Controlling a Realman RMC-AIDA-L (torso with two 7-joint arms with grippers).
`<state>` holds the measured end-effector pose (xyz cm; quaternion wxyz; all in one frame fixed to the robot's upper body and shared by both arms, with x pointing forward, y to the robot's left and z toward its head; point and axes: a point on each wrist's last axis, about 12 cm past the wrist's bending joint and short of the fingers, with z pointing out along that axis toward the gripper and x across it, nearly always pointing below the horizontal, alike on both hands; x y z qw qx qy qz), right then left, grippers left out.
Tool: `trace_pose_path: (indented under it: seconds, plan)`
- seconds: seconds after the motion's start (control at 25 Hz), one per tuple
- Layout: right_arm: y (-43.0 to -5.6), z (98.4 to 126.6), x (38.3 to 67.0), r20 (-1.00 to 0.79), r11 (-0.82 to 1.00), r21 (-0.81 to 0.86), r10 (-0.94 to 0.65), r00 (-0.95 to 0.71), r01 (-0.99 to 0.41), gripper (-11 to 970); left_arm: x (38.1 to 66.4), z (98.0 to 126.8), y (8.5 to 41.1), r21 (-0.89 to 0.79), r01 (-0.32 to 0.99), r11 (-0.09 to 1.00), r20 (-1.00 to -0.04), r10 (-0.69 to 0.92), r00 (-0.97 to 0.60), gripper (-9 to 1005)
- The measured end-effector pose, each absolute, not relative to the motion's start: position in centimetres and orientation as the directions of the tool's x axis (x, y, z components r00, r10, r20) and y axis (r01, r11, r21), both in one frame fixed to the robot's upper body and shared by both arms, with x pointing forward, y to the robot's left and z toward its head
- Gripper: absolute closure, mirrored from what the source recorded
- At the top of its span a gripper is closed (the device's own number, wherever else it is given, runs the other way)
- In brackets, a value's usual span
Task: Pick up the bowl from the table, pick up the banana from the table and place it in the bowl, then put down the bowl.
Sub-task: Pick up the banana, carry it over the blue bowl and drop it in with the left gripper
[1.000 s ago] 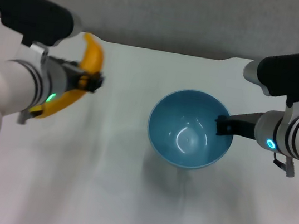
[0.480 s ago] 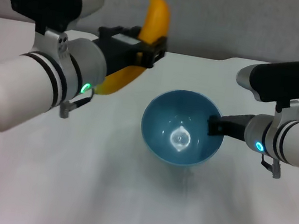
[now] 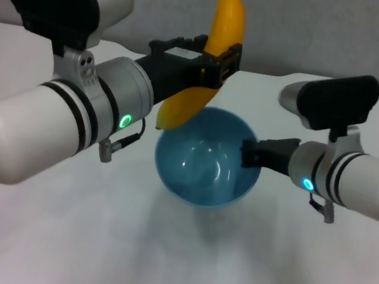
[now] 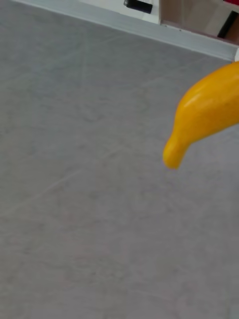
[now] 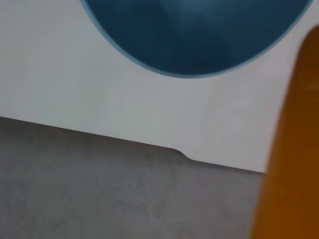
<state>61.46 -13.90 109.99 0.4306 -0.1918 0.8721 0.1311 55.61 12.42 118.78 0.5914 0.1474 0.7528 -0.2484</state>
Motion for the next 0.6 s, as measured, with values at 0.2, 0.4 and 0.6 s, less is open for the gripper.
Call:
trace_pose_path:
  seconds: [0.2, 0.4, 0.6]
  plan:
    - [-13.7, 110.1, 61.5, -0.804, 0.889, 0.061, -0.226, -0.55, -0.455, 922, 55.8, 118.5, 12.4, -0.233, 0.511, 0.827, -0.955, -0.096, -0.28, 427]
    - [-13.5, 110.4, 61.5, -0.81, 0.886, 0.062, -0.225, -0.542, -0.46, 922, 55.9, 118.0, 12.5, -0.236, 0.505, 0.83, -0.952, -0.093, -0.292, 419]
    - [-13.3, 110.9, 61.5, -0.819, 0.883, 0.068, -0.217, -0.532, -0.465, 922, 55.9, 117.5, 12.4, -0.237, 0.504, 0.831, -0.949, -0.087, -0.304, 412]
